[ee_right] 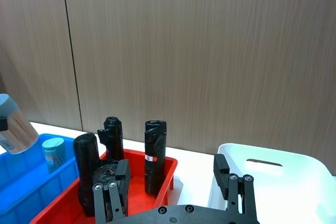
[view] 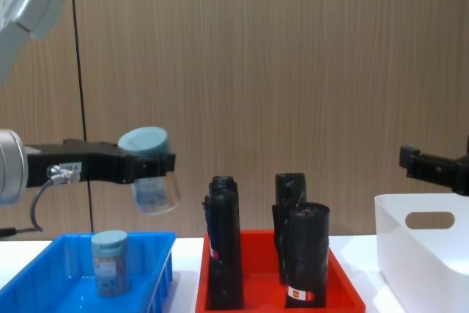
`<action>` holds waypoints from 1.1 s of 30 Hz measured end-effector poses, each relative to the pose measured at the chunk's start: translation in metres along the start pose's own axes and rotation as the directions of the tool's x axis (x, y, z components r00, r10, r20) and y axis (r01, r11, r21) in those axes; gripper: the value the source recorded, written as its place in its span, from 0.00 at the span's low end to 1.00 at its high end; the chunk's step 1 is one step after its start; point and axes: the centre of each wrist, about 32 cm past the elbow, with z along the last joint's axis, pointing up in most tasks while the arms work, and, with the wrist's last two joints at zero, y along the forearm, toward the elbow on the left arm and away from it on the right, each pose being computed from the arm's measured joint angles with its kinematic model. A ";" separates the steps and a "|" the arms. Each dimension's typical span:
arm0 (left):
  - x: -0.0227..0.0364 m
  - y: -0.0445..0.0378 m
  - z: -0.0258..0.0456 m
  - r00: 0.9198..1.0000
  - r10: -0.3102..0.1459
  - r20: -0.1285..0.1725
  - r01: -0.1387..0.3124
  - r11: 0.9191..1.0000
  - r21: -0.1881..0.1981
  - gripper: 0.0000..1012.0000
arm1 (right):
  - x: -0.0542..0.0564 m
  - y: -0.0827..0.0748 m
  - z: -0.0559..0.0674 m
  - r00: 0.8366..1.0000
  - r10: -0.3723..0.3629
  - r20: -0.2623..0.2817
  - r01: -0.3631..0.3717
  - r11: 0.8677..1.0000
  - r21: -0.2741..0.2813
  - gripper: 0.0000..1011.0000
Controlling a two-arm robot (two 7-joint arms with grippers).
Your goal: Pick the cotton swabs from the blue box and place them into the white box.
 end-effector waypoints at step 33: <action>0.0231 -0.0040 0.0041 0.873 -0.485 0.054 0.488 0.868 -0.095 0.65 | 0.000 0.000 0.000 1.000 0.000 0.000 0.000 1.000 0.000 0.99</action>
